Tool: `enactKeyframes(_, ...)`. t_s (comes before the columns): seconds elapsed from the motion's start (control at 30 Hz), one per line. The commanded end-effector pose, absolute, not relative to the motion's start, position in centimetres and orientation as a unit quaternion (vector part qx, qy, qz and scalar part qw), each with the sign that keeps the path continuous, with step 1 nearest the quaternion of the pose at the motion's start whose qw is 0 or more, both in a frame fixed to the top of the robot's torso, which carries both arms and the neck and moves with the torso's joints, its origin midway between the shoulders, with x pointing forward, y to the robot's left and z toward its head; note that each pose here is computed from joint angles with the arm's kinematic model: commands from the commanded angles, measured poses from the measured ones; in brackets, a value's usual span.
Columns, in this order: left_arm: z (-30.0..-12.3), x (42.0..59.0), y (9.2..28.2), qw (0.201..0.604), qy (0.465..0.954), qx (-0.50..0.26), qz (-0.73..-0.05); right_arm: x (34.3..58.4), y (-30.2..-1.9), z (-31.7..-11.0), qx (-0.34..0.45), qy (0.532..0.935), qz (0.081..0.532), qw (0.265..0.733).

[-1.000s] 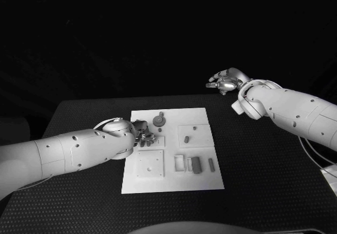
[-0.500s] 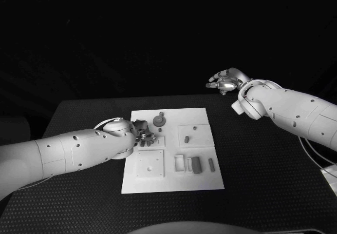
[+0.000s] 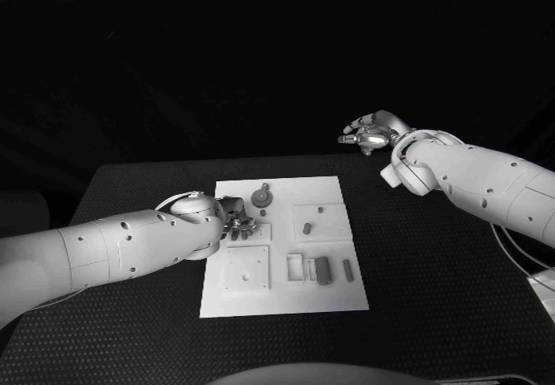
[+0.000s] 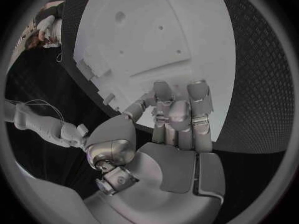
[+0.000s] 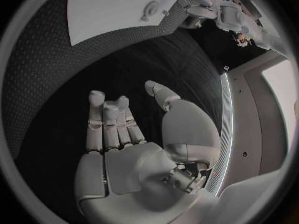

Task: Assemble the parts on the task board

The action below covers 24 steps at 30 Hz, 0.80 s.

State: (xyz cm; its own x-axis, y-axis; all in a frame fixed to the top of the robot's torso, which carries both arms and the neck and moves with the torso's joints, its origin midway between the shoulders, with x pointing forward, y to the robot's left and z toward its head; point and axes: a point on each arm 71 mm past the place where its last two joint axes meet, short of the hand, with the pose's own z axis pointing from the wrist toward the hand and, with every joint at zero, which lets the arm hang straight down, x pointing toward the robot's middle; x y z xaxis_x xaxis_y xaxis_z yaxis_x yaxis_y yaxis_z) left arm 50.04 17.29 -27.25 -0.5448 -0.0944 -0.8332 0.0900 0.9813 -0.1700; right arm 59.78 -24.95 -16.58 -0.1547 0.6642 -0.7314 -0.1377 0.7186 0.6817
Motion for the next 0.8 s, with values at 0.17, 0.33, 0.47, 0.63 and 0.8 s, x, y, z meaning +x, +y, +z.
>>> enactKeyframes(0.17,-28.31,49.58,17.85,0.457,0.887,0.015,-0.072,59.75,-24.83,-16.61,0.186,0.691,0.325,0.618)
enactKeyframes(0.33,-28.32,49.58,17.78,0.456,0.887,0.015,-0.073,59.75,-24.82,-16.61,0.186,0.691,0.325,0.618)
enactKeyframes(0.47,-28.36,49.52,17.57,0.452,0.889,0.012,-0.078,59.74,-24.8,-16.61,0.185,0.692,0.326,0.617)
enactKeyframes(0.63,-28.35,49.55,17.51,0.452,0.888,0.008,-0.08,59.73,-24.83,-16.61,0.186,0.691,0.325,0.618)
enactKeyframes(0.8,-28.37,49.59,17.52,0.452,0.889,0.007,-0.079,59.73,-24.82,-16.6,0.186,0.691,0.325,0.618)
